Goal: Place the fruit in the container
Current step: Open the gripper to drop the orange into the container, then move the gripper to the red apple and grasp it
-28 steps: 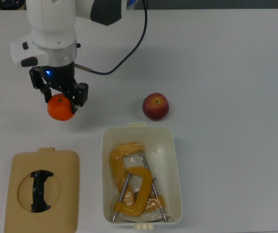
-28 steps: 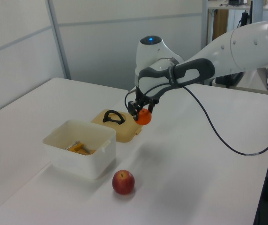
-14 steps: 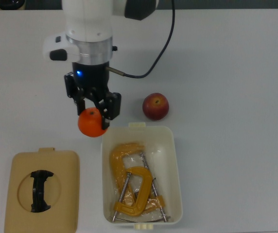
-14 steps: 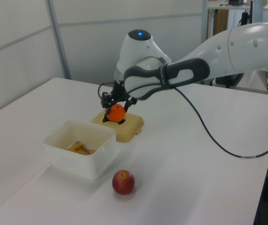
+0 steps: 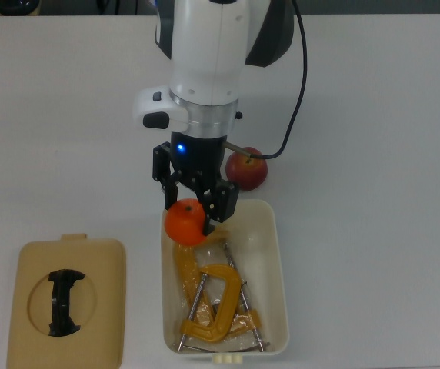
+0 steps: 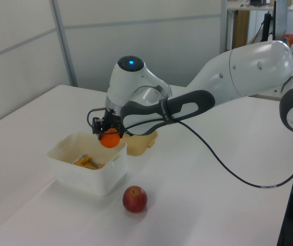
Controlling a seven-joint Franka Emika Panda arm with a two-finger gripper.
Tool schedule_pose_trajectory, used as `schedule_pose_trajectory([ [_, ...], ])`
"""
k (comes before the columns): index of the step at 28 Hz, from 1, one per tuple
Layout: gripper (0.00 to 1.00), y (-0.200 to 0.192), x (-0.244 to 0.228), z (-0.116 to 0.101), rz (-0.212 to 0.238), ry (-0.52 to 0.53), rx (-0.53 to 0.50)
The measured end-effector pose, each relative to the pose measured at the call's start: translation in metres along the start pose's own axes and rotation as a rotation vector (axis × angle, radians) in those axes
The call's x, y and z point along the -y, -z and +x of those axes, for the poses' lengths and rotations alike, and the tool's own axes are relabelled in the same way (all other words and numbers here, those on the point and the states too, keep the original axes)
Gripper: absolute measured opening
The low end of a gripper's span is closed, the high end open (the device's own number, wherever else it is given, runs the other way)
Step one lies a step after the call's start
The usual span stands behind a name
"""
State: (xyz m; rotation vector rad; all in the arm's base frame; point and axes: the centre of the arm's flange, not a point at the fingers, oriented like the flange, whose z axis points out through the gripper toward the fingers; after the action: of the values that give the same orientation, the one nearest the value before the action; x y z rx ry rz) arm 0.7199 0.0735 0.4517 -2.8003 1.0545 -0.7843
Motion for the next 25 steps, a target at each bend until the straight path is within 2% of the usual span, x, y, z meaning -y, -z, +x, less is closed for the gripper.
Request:
schedule_pose_trajectory([
  [4, 1.0, 0.003, 0.015, -0.01, -0.008, 0.002, -0.031],
  [9, 1.0, 0.011, 0.022, -0.011, 0.0, 0.01, -0.045],
  [12, 1.0, 0.016, 0.018, -0.01, -0.033, 0.069, -0.019],
  [14, 1.0, 0.023, 0.014, -0.012, -0.065, 0.143, 0.029],
  [19, 1.0, 0.036, 0.005, -0.027, -0.1, 0.344, 0.202],
  [23, 1.0, 0.036, 0.001, -0.039, -0.114, 0.447, 0.29],
  [25, 1.0, 0.03, 0.002, -0.052, -0.12, 0.486, 0.324],
])
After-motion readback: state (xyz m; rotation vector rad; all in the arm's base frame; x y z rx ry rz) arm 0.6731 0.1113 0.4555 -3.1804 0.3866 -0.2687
